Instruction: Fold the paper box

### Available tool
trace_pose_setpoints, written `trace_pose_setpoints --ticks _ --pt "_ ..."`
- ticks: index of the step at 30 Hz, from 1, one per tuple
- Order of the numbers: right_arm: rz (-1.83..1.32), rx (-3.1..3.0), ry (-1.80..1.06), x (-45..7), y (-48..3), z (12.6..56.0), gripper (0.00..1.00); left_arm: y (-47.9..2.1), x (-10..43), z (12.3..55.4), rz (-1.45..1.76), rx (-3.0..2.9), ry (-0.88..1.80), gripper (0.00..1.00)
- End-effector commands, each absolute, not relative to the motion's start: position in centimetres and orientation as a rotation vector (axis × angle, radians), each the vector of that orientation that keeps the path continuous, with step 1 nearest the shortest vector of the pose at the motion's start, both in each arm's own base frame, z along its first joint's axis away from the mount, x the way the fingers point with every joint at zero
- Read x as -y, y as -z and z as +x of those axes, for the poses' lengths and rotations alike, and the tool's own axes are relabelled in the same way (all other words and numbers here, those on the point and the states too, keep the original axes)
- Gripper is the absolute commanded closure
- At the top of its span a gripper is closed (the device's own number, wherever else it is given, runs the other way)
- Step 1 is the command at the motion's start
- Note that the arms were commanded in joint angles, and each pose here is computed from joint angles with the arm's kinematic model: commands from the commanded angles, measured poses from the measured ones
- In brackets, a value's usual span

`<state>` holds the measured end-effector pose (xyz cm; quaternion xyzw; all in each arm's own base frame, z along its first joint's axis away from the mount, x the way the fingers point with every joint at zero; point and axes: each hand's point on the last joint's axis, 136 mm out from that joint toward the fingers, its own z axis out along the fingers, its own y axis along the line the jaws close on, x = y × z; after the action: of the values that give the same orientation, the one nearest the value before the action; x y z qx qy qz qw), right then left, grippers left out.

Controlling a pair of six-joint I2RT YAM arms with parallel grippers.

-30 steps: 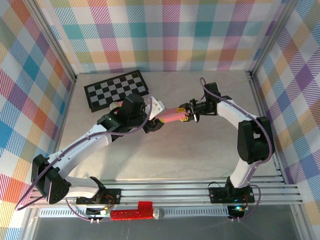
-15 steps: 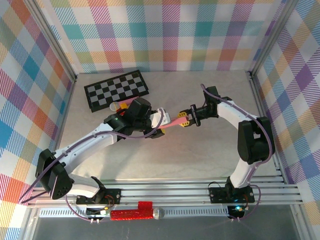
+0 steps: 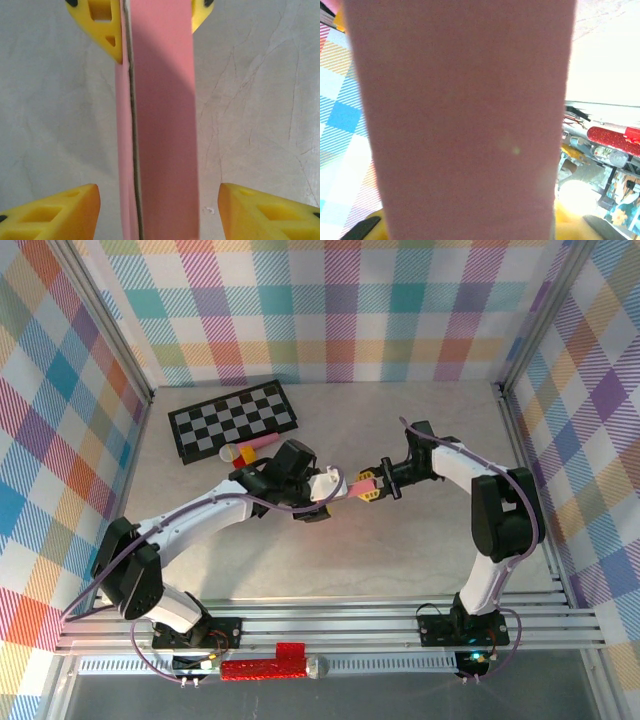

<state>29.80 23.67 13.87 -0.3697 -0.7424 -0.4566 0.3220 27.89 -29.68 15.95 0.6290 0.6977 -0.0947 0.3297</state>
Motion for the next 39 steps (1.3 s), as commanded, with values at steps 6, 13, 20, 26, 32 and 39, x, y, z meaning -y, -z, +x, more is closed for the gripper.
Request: trace_pose_setpoints --ticks 6,13,20,26,32,39 --pt "-1.015 1.865 1.104 -23.0 -11.8 27.2 0.57 -15.6 30.6 27.5 1.675 -1.825 0.297 0.46" --pt "-1.102 1.833 1.06 -22.4 -10.0 26.8 0.57 -14.1 30.8 27.5 1.676 -1.872 0.327 0.48" --pt "-1.16 1.834 1.07 -22.2 -10.3 28.4 0.62 -15.1 31.8 27.2 1.676 -1.849 0.394 0.42" --pt "-1.182 1.829 1.053 -22.2 -10.7 29.0 0.66 -15.4 31.9 26.7 1.682 -1.839 0.413 0.34" --pt "-1.209 1.777 1.02 -22.1 -11.6 28.0 0.66 -13.7 31.0 28.0 1.73 -1.832 0.234 0.34" --pt "-1.257 1.704 0.944 -21.5 -12.7 24.7 0.65 -13.4 31.4 28.0 1.759 -1.814 0.236 0.37"
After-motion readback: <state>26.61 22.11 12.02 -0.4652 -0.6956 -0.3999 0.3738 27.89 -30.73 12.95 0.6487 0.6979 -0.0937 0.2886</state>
